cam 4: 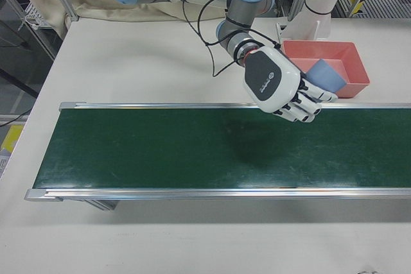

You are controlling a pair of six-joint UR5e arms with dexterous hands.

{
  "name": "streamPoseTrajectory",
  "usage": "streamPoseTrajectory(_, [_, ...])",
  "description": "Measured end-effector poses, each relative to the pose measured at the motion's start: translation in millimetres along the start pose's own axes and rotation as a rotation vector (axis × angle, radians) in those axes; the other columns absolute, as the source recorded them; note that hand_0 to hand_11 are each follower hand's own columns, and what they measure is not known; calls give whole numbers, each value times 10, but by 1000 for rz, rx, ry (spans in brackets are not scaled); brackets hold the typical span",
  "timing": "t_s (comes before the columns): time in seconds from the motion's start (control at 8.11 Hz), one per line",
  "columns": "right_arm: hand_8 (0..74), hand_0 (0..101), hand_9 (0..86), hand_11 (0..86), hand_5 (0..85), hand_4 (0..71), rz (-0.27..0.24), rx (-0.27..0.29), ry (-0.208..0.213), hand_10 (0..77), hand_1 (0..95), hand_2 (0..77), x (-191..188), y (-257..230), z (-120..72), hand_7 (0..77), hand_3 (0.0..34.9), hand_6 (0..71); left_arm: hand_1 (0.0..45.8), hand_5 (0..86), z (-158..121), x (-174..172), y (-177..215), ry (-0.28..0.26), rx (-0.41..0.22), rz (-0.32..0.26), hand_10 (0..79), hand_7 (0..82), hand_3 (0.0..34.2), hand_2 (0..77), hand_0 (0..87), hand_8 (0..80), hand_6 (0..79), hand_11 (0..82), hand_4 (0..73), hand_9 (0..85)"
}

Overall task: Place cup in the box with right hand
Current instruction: 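Lift the blue cup off the conveyor with the right hand, then carry the cup toward the pink tray and open the right hand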

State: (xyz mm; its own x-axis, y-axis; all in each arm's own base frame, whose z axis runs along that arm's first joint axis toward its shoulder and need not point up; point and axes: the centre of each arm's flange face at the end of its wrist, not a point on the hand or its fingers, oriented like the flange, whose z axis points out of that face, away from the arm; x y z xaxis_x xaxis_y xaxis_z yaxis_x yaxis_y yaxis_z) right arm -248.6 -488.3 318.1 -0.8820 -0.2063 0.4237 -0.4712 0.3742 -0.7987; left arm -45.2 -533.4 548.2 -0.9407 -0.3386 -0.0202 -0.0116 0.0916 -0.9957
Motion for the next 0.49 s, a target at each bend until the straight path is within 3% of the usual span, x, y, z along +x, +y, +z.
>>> streamPoseTrajectory(0.25, [524,684,595,704,207,425,41,-89,29,704,16,316,53,604,-230,769,0,545,5,5,2,0,2,0,0,0,0,0,0,5,0,0,5,0,11,0])
streamPoseTrajectory(0.37, [671,734,774,709,207,425,73,-136,72,704,16,316,199,946,-440,769,4,518,5,5,2,0,4,0,-1,0,0,0,0,5,0,0,0,0,11,0])
streamPoseTrajectory(0.49, [671,734,774,709,207,425,100,-186,118,704,16,316,333,1315,-686,769,4,518,5,5,2,0,5,0,-1,0,0,0,0,5,0,0,0,0,11,0])
